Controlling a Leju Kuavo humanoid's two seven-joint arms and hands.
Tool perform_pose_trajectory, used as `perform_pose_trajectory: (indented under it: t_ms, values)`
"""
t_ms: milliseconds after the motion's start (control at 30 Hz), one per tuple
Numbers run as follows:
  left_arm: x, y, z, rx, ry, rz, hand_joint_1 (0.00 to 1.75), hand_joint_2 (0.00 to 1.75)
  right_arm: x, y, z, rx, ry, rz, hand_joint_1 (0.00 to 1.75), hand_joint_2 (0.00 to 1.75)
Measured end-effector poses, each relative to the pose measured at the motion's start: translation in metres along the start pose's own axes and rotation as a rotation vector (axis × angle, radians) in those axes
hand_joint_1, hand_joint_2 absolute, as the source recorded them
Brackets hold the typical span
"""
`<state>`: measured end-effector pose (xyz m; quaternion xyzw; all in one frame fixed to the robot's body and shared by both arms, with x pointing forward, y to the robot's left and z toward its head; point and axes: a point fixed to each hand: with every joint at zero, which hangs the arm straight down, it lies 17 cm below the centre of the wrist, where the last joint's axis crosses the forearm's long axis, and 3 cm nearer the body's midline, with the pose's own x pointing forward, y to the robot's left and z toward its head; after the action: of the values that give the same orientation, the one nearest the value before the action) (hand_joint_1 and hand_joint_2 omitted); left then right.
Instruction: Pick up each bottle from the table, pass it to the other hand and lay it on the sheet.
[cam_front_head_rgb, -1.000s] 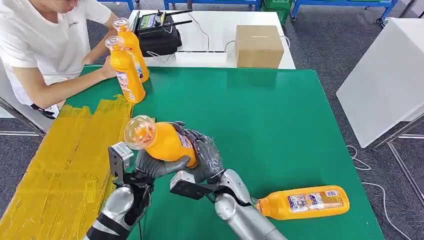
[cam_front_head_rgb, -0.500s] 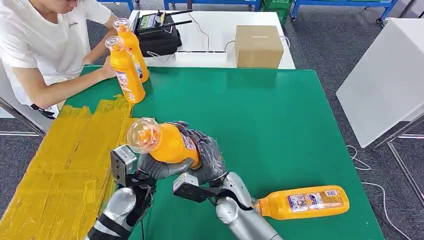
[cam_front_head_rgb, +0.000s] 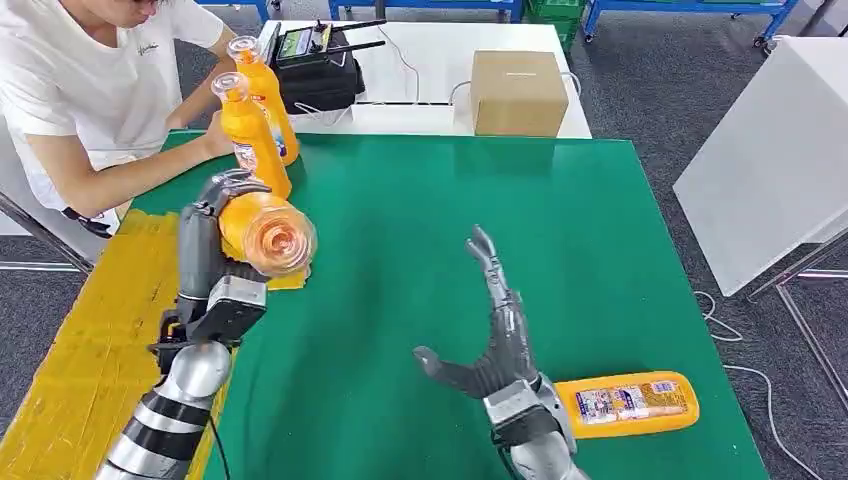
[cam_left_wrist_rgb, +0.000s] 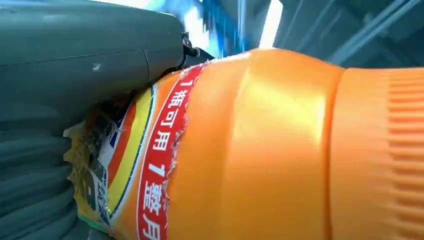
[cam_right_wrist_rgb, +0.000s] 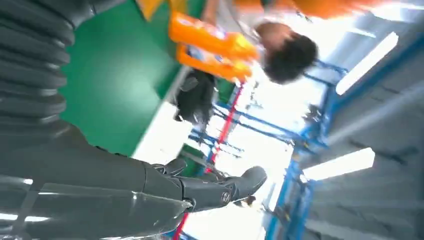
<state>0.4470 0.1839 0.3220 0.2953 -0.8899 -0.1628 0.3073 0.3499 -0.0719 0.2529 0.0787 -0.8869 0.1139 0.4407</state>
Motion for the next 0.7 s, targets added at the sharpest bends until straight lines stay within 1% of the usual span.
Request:
perform_pose_trajectory:
  t_ms: [100,167,200,267,333,367,467,700]
  values:
    - [-0.021,0.016,-0.004,0.018,-0.004,-0.171,1.75,1.75,0.012,-0.025,0.002,-0.052,-0.026,0.01,0.0,1.75]
    - [-0.035,0.024,-0.004,0.018,-0.011,-0.323,1.75,1.75,0.019,-0.04,0.004,-0.081,-0.04,0.021,0.0,1.75]
    - [-0.041,0.026,-0.002,0.003,-0.034,-0.459,1.75,1.75,0.022,-0.047,0.004,-0.095,-0.047,0.028,0.0,1.75]
    - [-0.049,0.026,0.001,-0.042,-0.118,-0.762,1.75,1.75,0.026,-0.059,0.005,-0.117,-0.057,0.039,0.0,1.75]
    - [-0.054,0.022,0.004,-0.086,-0.181,-0.908,1.75,1.75,0.028,-0.065,0.006,-0.128,-0.061,0.047,0.0,1.75]
    - [-0.06,0.025,0.005,-0.091,-0.175,-0.92,1.75,1.75,0.029,-0.068,0.007,-0.132,-0.064,0.051,0.0,1.75]
    - [-0.073,0.036,0.005,-0.076,-0.118,-0.886,1.75,1.75,0.032,-0.074,0.007,-0.141,-0.071,0.06,0.0,1.75]
    - [-0.085,0.038,0.008,-0.099,-0.114,-0.934,1.75,1.75,0.034,-0.078,0.008,-0.146,-0.078,0.068,0.0,1.75]
